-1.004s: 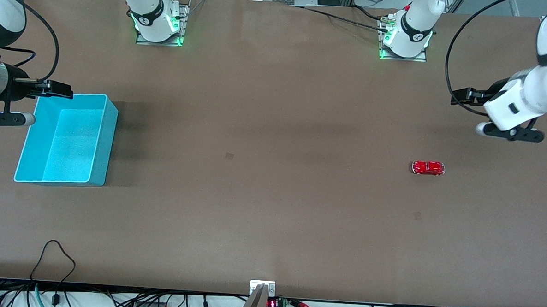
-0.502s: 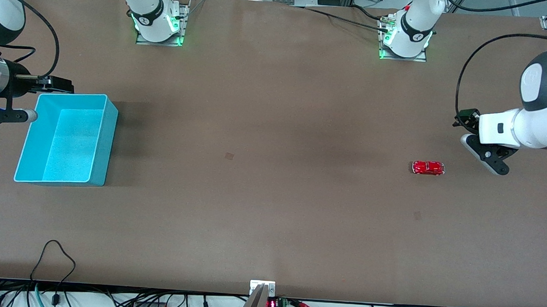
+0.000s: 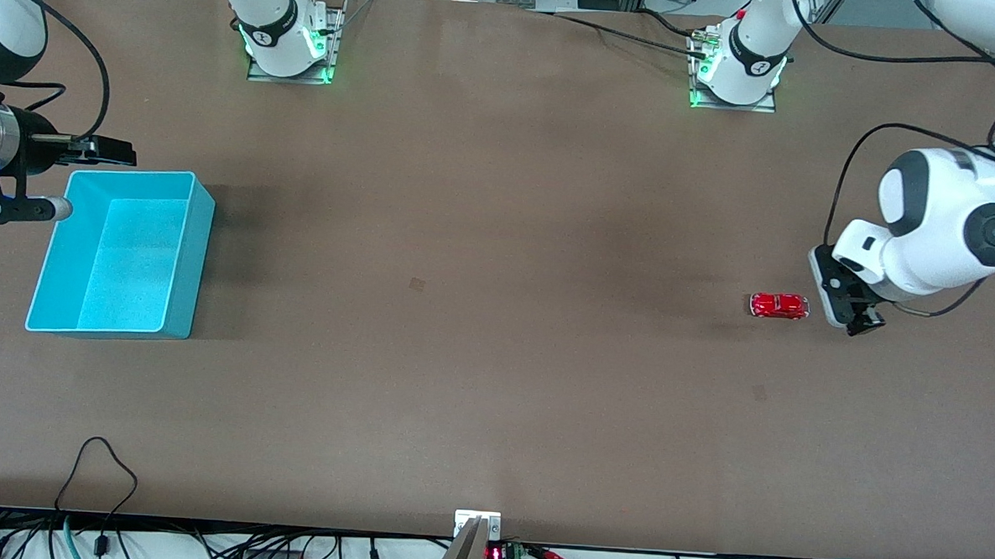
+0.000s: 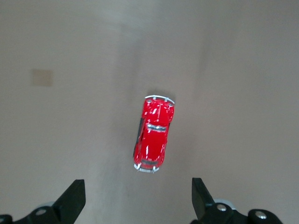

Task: Wind red beetle toy and store in blue box
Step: 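Lower the left gripper and grasp the red toy car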

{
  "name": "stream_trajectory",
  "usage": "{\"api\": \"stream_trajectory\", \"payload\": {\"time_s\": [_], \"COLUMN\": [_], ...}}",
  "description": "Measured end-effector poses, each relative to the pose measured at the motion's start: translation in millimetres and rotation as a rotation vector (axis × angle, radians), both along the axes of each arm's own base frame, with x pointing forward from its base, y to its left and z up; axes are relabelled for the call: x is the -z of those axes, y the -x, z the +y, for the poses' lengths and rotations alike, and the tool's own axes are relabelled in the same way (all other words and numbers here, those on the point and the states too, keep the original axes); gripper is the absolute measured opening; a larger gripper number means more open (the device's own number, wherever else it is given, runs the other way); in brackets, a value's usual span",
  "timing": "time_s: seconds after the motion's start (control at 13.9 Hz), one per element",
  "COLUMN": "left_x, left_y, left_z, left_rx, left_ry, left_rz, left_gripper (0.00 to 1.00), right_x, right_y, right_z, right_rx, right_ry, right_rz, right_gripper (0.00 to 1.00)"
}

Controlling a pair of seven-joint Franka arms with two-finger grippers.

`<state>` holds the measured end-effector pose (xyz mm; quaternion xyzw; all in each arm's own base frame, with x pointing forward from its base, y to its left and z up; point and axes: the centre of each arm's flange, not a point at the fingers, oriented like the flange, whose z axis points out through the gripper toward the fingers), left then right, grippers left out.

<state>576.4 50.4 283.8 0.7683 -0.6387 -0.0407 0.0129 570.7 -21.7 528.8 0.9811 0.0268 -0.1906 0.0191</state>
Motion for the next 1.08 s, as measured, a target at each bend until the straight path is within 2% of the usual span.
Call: {"api": "stream_trajectory", "payload": {"time_s": [0.22,0.5,0.79,1.0,1.08], "left_x": [35.7,62.2,82.7,97.1,99.7], "left_y": [13.2,13.9,15.7,20.4,21.5], "left_z": [-5.4,-5.2,-7.5,-8.4,-8.6], "left_rx": [0.083,0.147,0.164,0.177,0.178], "left_ry": [0.009,0.013,0.016,0.017,0.017], "left_rz": [0.005,-0.025,-0.024,-0.033,-0.031], "left_gripper": [1.00,0.98,0.84,0.81,0.72], "right_x": [0.5,0.6,0.7,1.4,1.8], "right_y": [-0.1,-0.2,-0.4,-0.6,-0.8], "right_z": [0.0,0.0,5.6,5.2,5.2], "right_rx": [0.000,-0.002,-0.012,-0.012,-0.012], "right_ry": [0.001,0.004,0.006,0.007,0.007], "right_rz": [0.001,0.001,0.001,0.003,0.004], "right_gripper": [1.00,1.00,1.00,1.00,1.00]}}
